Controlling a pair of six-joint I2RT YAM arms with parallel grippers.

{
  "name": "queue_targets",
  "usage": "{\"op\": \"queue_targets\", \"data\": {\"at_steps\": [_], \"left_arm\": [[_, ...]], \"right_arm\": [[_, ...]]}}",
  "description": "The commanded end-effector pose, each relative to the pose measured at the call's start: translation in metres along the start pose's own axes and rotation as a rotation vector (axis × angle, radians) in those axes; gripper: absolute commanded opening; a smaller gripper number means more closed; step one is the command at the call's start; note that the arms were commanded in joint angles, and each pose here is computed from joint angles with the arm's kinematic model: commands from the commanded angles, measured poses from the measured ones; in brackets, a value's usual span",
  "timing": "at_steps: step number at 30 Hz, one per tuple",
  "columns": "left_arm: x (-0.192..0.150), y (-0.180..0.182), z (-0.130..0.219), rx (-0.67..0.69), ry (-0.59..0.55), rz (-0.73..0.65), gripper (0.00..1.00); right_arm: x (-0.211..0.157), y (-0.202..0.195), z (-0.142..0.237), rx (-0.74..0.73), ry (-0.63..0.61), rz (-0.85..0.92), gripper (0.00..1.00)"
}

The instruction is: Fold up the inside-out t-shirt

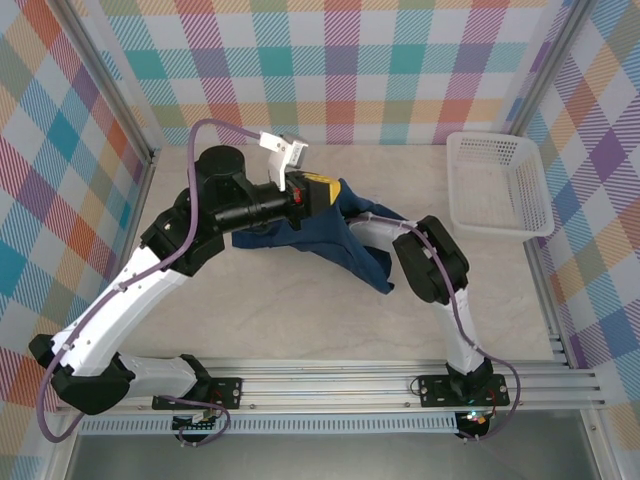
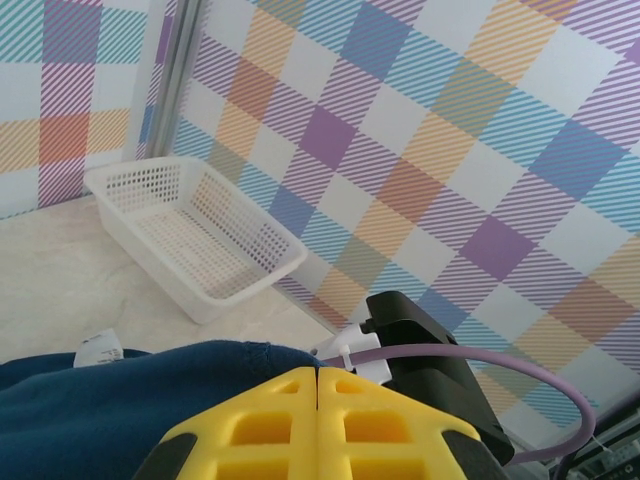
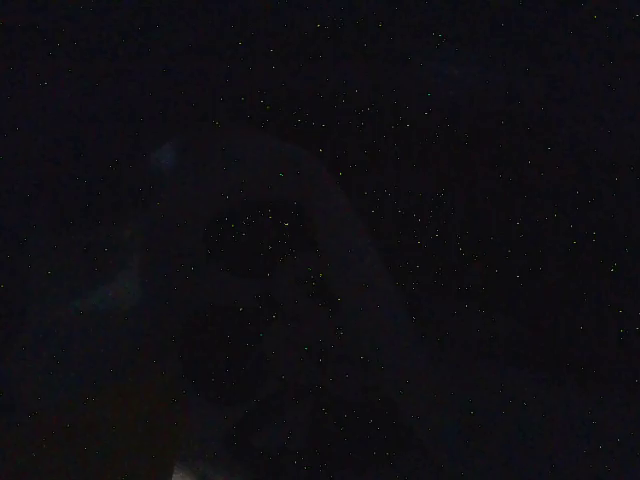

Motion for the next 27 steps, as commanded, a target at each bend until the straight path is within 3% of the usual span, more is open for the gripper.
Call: {"op": "queue_targets", "data": {"at_steps": [1, 7, 15, 17, 20, 27], "left_arm": [[0.014, -0.016, 0.008, -0.035, -0.043, -0.046, 0.0], [0.031, -0.027, 0.026, -0.026, -0.108, -0.101, 0.0], [0.037, -0.029, 0.034, -0.003, -0.136, -0.132, 0.0], [0.036, -0.025, 0.035, 0.024, -0.142, -0.137, 0.0], [0.036, -0.017, 0.04, 0.089, -0.166, -0.139, 0.0], [0.03, 0.018, 0.049, 0.322, -0.216, -0.127, 0.0]], "right_arm": [[-0.01, -0.003, -0.007, -0.032, 0.079, 0.049, 0.74], [-0.022, -0.004, -0.016, -0.046, 0.155, 0.081, 0.82], [-0.03, -0.004, -0.028, -0.052, 0.224, 0.102, 0.79], [-0.03, -0.004, -0.028, -0.051, 0.222, 0.103, 0.72], [-0.032, -0.004, -0.029, -0.025, 0.234, 0.101, 0.46], [-0.017, -0.005, -0.009, 0.026, 0.152, 0.125, 0.02]]}}
Point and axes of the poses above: each hand's point on the last joint's axis, 136 mm out from that joint toward the fingers, its own z axis back along the fingers, its own y axis along the line the jaws close on, x = y × z, the point moved 5 cm from there along z, back along the fingers, and after that the axes turned 6 degrees about z, right-handed, at the moved point
